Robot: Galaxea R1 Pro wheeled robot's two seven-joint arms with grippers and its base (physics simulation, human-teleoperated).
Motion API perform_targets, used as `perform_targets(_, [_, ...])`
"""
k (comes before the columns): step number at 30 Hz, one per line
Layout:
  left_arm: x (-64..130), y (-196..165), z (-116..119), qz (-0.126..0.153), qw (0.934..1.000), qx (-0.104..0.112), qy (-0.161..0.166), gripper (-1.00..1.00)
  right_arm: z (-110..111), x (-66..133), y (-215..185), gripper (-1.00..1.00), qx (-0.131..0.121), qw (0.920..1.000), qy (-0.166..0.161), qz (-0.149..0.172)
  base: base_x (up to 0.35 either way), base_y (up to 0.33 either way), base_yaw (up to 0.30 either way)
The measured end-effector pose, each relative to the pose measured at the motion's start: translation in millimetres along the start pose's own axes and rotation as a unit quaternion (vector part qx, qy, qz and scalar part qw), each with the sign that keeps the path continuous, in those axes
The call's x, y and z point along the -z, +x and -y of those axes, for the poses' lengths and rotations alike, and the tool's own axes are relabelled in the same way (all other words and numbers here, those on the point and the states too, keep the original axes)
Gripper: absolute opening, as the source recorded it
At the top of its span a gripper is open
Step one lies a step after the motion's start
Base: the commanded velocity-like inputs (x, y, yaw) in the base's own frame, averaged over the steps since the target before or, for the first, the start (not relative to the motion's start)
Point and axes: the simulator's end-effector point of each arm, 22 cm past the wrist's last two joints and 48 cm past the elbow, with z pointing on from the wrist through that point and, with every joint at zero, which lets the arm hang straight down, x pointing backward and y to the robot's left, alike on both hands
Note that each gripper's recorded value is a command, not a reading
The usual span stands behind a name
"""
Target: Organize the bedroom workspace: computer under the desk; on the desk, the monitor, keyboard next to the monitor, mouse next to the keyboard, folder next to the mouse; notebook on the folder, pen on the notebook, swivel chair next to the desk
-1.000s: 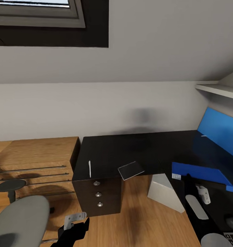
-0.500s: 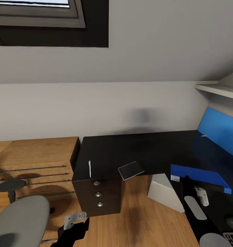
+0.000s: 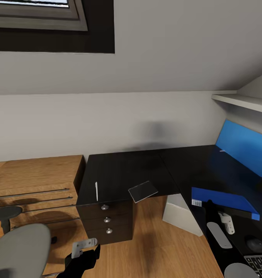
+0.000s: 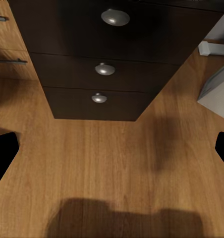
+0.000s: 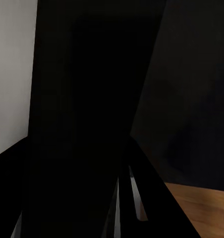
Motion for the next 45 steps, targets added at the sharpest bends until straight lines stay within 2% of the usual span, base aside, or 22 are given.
perform_targets(11, [0.1,0.6,0.3,-0.001,1.0,0.0,0.0,1.0,1.2,-0.3,-1.4,-1.0,0.001,1.0,0.001,0.001,0.151,-0.023,-0.001])
perform_targets(16, [-0.9,6.1,1.3,-0.007,0.9999,0.014,0.003,1.0,14.8,-1.4,-6.6,-1.0,-0.002,0.9998,0.016,0.008,0.0,0.0,0.0])
perform_targets(22, [0.1,2.6,0.6,-0.002,1.0,0.005,0.0,1.0,15.2,-2.7,-9.4,-1.0,0.002,0.9998,0.016,0.009,0.0,0.0,0.0])
perform_targets(32, [0.3,2.6,1.0,-0.002,1.0,0.005,0.001,1.0,15.8,-2.8,-10.4,-1.0,0.003,0.9998,0.016,0.009,0.129,0.0,0.0])
perform_targets(45, [-3.3,2.0,6.7,-0.001,1.0,0.006,0.006,1.0,17.3,-6.6,-7.8,-1.0,0.003,0.9998,0.015,0.009,0.009,0.0,0.0])
